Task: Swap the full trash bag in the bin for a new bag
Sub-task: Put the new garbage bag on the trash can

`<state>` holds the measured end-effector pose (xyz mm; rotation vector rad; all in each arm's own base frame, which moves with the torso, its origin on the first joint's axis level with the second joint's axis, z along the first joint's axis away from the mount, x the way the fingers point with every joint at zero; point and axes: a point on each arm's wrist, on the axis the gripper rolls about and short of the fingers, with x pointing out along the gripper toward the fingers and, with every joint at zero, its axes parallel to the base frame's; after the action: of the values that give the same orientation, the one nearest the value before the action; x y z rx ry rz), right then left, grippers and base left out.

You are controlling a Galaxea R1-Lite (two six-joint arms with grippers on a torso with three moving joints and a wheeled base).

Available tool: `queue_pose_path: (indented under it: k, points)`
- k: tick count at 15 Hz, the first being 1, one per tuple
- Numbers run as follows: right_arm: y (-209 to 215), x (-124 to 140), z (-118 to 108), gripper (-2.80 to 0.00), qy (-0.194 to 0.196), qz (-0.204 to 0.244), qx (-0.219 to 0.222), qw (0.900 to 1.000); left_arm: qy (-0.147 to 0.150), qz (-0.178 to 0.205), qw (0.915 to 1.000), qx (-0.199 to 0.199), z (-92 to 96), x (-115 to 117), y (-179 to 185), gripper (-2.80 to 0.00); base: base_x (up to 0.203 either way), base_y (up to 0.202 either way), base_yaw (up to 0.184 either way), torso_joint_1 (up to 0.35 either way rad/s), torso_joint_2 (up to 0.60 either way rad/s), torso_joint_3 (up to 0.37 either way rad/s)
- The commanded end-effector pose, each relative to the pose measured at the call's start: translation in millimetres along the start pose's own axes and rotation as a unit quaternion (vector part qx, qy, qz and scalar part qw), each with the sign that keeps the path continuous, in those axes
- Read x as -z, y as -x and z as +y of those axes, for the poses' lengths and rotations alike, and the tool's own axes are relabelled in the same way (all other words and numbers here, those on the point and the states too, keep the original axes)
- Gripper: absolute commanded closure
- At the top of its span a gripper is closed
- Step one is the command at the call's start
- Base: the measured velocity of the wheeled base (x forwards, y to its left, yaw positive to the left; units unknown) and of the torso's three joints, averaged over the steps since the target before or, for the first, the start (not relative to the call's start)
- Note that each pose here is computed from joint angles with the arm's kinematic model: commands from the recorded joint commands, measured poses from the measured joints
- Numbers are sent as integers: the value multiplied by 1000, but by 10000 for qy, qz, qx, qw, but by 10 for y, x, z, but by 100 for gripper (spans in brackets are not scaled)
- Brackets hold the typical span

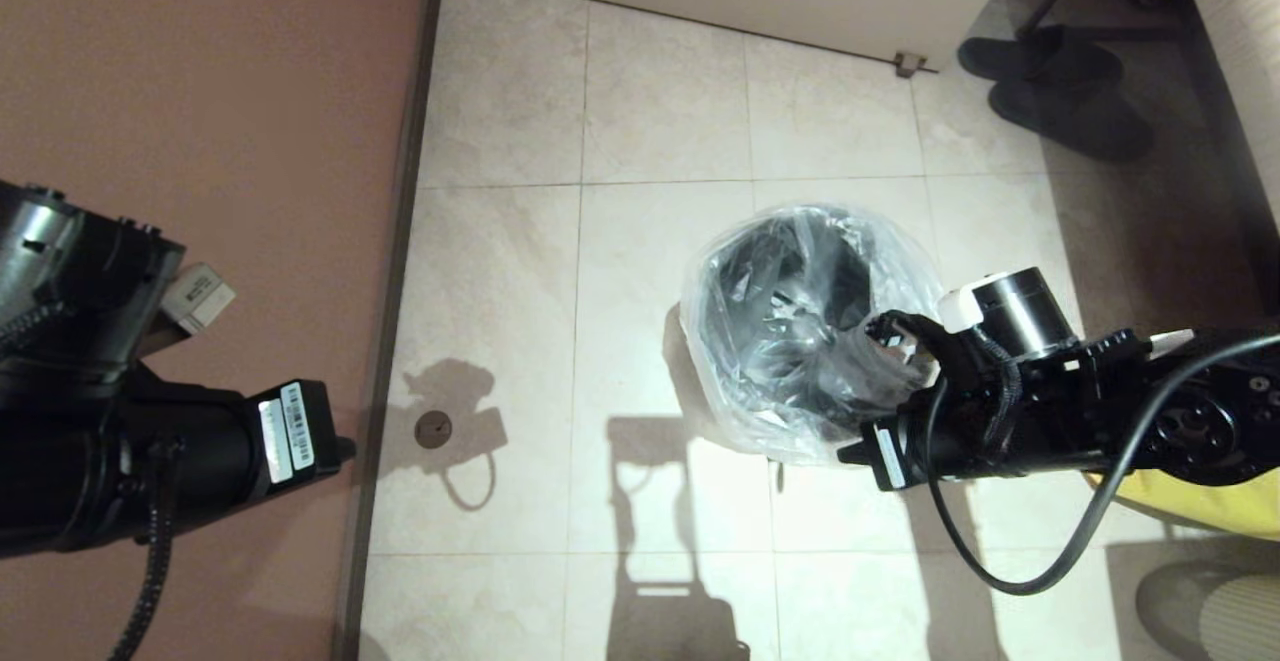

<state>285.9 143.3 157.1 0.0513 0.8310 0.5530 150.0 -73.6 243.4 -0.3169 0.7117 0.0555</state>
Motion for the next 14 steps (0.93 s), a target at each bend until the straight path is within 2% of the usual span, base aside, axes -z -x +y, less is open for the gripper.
queue_pose_path:
  k: [1,5,8,14]
  points:
    - [-166,57,-38,0,-49,243,24,9997,16,1,10000,-10,5,5,5,0,0,0,0,0,0,0]
    - [-211,36,-43,0,-53,108,18,9999,14,15,10000,-2,5,9,0,0,0,0,0,0,0,0]
    - [189,-32,51,0,-13,-285,-66,9996,43,-56,10000,51,34,25,43,0,0,0,0,0,0,0]
    - [972,-6,157,0,-767,-783,-228,9937,128,-227,9995,193,125,64,187,0,0,0,0,0,0,0]
